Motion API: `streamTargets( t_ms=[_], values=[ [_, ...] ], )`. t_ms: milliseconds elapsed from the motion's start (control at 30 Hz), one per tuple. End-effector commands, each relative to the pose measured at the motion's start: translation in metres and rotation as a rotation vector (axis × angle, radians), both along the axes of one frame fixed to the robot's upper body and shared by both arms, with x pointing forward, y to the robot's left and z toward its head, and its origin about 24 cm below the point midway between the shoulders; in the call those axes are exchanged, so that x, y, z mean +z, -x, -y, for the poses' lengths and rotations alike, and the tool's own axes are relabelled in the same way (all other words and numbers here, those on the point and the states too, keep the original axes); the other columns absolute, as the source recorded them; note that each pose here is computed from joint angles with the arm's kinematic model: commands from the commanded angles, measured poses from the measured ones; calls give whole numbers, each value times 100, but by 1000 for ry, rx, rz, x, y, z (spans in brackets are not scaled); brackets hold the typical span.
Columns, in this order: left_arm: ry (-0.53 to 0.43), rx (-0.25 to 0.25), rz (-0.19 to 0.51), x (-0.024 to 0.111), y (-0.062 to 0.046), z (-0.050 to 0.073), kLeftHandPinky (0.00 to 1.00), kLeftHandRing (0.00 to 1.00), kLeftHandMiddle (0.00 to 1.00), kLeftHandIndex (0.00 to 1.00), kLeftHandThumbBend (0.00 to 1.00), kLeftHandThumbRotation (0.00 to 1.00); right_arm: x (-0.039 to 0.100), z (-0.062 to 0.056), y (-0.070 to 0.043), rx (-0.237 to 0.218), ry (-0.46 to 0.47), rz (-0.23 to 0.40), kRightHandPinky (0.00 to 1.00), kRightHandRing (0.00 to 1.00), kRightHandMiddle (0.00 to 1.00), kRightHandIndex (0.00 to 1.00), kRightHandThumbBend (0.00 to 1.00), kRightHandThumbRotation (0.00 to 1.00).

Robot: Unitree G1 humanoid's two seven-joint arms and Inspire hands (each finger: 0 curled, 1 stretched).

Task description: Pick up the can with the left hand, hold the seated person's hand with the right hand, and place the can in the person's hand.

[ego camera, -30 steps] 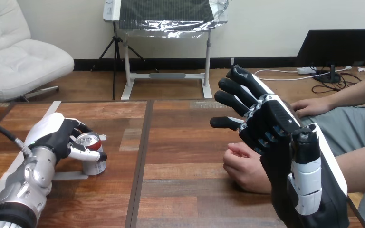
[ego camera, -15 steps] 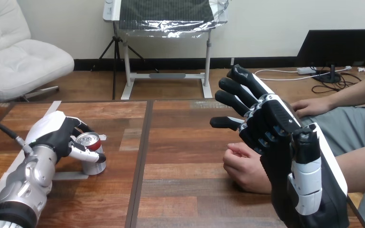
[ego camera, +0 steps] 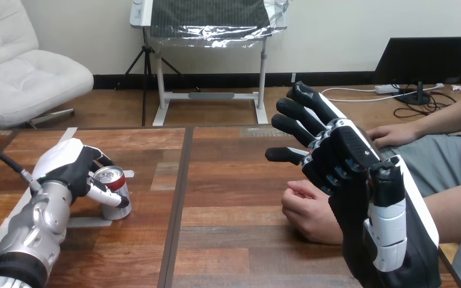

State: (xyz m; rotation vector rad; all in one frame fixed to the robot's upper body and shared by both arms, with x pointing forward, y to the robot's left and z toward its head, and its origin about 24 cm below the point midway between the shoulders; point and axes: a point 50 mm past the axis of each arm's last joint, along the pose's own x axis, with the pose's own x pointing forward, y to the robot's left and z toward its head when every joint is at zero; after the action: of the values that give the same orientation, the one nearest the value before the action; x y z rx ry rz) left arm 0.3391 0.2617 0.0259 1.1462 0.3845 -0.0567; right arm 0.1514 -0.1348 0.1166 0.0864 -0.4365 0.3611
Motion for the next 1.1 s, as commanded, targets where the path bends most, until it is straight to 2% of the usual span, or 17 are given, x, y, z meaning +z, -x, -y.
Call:
streamTargets(
  t_ms=[0, 500, 1067],
  values=[
    [-21, -33, 133, 38, -23, 8, 59, 57, 60, 62, 80, 2, 14, 0, -2, -3, -38, 80, 74, 89, 90, 91, 74, 100],
    [-35, -27, 148, 37, -22, 8, 54, 51, 53, 56, 80, 0, 15, 0, -1, -11, -40, 78, 74, 89, 90, 92, 75, 100],
    [-64, -26, 169, 37, -22, 9, 45, 44, 46, 47, 75, 0, 15, 0, 0, -10, -39, 76, 76, 90, 91, 92, 75, 100]
  ],
)
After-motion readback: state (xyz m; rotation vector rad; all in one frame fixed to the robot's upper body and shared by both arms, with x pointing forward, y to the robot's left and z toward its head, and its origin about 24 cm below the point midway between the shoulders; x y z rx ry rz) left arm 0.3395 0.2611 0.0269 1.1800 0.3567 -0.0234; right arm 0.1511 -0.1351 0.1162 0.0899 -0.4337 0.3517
